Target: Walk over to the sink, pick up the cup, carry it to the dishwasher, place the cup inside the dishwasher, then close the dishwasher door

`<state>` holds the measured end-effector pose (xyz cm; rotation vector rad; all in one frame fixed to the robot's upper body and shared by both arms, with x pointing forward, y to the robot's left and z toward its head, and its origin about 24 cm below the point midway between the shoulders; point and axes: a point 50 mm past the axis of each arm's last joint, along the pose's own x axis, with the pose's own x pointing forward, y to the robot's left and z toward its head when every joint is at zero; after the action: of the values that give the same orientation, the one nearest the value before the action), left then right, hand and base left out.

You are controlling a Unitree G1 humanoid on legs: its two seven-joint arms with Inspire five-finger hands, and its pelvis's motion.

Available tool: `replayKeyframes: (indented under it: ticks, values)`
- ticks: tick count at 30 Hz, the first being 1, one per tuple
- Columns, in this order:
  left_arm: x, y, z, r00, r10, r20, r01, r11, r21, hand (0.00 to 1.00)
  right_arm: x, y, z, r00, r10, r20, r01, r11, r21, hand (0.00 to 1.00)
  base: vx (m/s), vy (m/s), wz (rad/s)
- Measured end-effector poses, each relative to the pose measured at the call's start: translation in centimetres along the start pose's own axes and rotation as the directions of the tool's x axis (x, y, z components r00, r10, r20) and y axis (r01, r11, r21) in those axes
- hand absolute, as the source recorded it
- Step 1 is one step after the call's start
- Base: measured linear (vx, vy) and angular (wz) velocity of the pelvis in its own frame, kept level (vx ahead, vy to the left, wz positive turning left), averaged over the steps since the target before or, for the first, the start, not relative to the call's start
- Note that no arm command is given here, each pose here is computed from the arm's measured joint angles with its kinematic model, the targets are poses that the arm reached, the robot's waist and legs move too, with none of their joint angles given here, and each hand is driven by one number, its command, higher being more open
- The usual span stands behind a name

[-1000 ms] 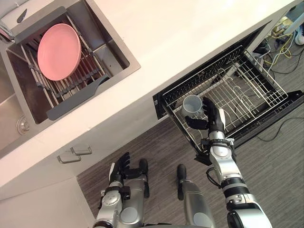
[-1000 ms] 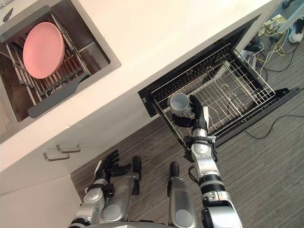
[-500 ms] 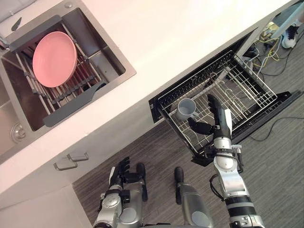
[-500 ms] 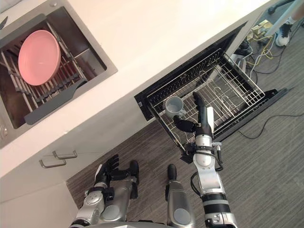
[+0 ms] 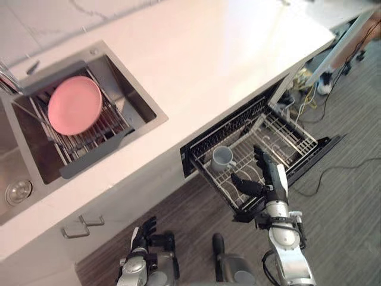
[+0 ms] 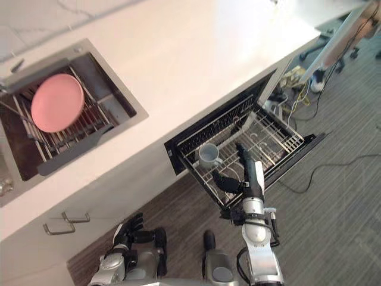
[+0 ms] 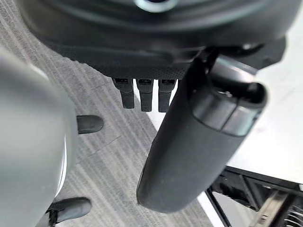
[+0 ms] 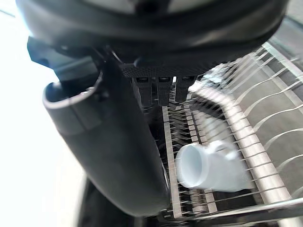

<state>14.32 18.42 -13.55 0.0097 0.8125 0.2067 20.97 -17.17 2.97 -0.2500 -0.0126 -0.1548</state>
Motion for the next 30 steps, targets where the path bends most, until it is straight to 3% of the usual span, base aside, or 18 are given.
replayKeyframes:
  ticks: [11, 19, 30]
  values:
    - [-0.5, 0.4, -1.5, 0.999, 0.010, -0.053, -0.010, 1.000, 0.008, 0.90, -0.8, -0.2, 4.2, 0.980, -0.027, 0.198, 0.024, 1.000, 0.016, 0.90, 0.01, 0.004, 0.11]
    - [-0.6, 1.0, -2.3, 0.996, 0.023, -0.087, -0.020, 0.999, 0.040, 0.90, -0.8, -0.4, 4.4, 0.974, 0.026, 0.225, -0.027, 1.000, 0.002, 0.90, -0.01, -0.010, 0.21]
    - [-0.6, 1.4, -2.2, 0.996, 0.038, -0.084, -0.037, 0.999, 0.017, 0.90, 2.3, -1.1, 7.2, 0.925, 0.081, 0.372, -0.067, 0.996, -0.051, 0.90, -0.05, 0.007, 0.71]
